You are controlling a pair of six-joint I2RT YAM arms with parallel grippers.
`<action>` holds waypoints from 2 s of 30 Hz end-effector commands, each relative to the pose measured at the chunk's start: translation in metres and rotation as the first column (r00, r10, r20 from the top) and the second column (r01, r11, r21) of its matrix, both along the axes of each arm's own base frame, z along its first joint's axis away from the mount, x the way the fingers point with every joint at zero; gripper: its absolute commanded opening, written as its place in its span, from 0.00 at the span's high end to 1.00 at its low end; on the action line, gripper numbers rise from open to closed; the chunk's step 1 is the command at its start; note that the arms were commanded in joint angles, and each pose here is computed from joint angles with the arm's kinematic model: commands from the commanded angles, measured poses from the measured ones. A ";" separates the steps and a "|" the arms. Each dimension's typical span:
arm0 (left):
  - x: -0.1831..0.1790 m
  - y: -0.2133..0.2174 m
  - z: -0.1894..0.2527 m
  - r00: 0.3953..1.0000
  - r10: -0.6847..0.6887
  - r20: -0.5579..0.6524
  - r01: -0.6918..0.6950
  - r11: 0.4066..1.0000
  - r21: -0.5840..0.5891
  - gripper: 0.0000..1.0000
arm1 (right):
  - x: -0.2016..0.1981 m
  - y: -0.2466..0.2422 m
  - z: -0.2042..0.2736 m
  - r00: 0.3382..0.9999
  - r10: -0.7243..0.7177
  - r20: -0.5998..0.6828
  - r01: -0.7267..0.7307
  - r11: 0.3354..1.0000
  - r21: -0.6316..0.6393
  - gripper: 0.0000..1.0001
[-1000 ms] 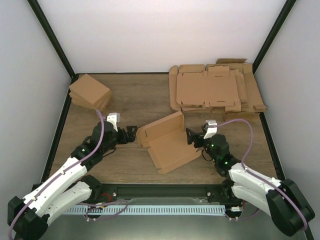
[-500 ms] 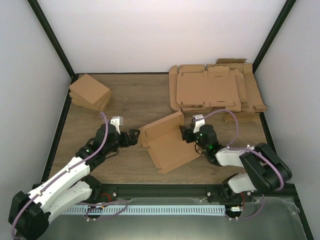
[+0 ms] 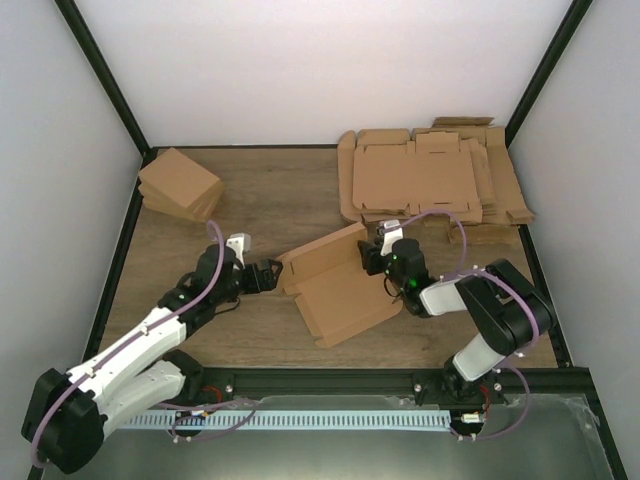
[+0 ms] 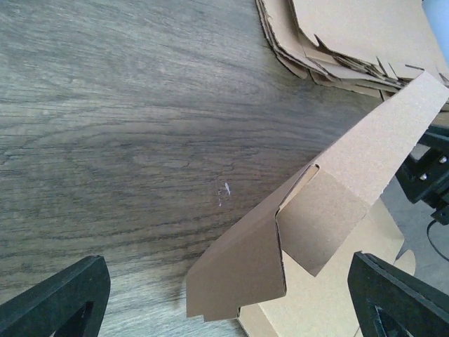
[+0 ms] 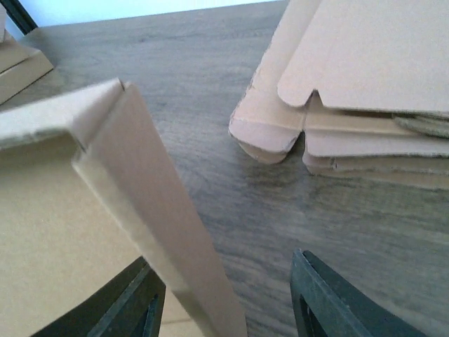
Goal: Fold the paper box
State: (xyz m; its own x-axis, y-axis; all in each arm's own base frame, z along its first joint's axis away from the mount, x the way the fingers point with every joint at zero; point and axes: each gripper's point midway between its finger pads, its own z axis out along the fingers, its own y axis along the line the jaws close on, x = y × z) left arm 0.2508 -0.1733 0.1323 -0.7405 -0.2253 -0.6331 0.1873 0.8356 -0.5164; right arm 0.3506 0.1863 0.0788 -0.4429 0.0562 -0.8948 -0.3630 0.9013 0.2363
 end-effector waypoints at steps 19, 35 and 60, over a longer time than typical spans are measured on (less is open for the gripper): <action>0.011 0.011 0.100 0.989 0.018 0.145 -0.025 0.999 0.048 0.00 | 0.020 -0.011 0.041 0.988 -0.155 0.027 0.149 0.977 0.154 0.87; -0.017 -0.027 0.082 0.996 -0.083 0.043 0.092 0.954 -0.285 0.00 | 0.029 -0.005 0.061 0.959 -0.234 -0.161 0.283 0.826 0.488 0.96; -0.014 -0.061 0.045 0.977 -0.192 -0.096 0.150 0.931 -0.333 0.39 | 0.025 -0.012 0.057 0.959 -0.251 -0.134 0.285 0.843 0.456 0.96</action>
